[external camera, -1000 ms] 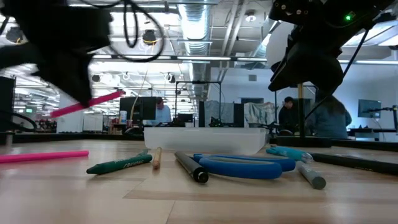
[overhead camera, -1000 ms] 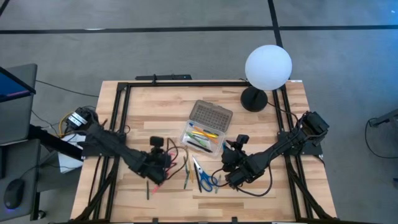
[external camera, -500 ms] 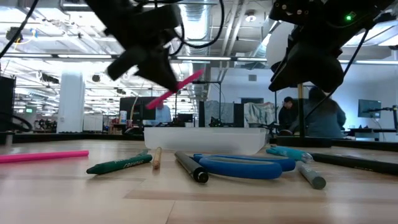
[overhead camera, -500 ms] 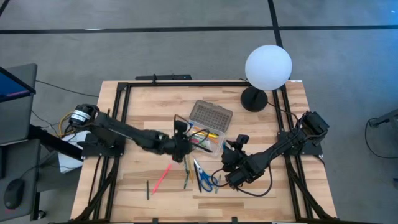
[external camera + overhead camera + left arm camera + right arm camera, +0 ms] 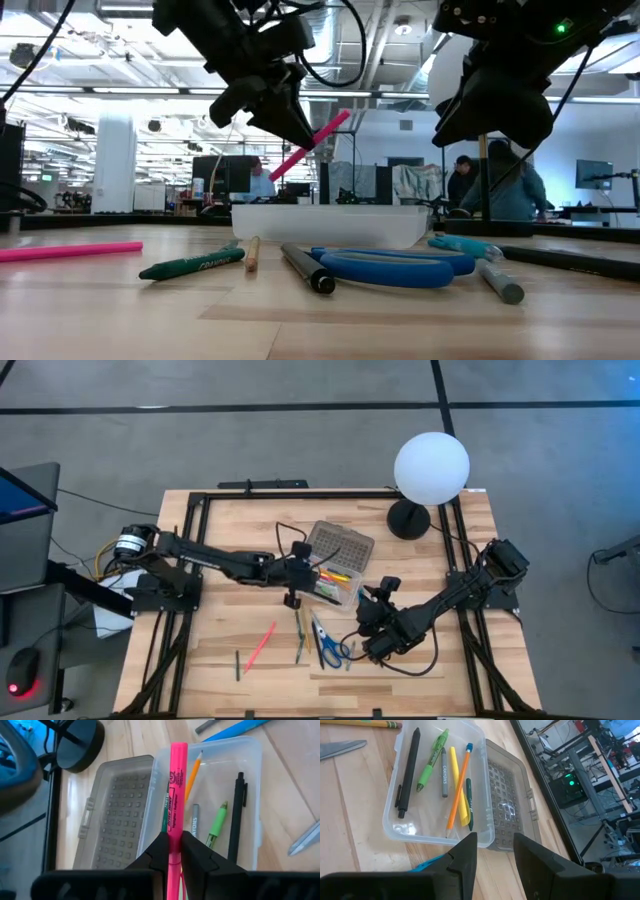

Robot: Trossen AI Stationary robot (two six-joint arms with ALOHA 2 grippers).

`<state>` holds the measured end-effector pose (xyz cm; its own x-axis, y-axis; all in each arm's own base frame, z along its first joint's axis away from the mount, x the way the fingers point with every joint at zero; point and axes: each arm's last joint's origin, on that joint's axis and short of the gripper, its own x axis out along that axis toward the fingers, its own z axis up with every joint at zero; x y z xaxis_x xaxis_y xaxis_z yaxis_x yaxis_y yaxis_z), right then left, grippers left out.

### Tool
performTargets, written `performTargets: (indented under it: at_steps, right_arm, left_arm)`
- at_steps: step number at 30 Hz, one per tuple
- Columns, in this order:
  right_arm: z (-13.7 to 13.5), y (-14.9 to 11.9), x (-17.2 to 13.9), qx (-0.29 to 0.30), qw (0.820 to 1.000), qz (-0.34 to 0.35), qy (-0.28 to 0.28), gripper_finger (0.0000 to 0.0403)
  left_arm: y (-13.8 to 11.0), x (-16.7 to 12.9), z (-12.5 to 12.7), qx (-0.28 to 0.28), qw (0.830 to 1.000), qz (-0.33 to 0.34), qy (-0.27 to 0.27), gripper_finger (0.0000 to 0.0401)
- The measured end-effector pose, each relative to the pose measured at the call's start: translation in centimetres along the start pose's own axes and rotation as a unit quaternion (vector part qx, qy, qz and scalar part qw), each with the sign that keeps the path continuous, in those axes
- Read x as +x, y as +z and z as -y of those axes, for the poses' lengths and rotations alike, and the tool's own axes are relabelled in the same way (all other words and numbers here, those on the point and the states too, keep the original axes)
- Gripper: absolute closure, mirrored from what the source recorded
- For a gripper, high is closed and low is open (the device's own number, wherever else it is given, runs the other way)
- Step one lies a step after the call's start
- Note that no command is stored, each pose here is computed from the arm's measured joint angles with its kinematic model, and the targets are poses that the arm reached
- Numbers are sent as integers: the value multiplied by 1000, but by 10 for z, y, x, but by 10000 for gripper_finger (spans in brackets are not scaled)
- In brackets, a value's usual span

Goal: Pick & place school supplies into a supply box
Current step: Put the pink pen into the gray supply box

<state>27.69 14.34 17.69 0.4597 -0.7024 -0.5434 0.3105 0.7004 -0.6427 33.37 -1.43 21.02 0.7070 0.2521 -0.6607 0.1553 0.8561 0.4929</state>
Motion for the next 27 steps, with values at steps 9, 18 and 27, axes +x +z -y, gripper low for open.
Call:
performTargets:
  at_steps: [9, 18, 27]
  right_arm:
    - [0, -1, 0, 0, 1000, -1, -1, 282]
    - [-3, -23, 8, -15, 1000, -17, -13, 282]
    - [-3, -30, 12, -16, 1000, -20, -16, 282]
  left_arm:
    - [-5, 33, 7, 68, 998, 1, -7, 380]
    - [-18, 52, 6, 92, 994, -53, 29, 359]
    - [-18, 52, 4, 80, 995, -51, 34, 352]
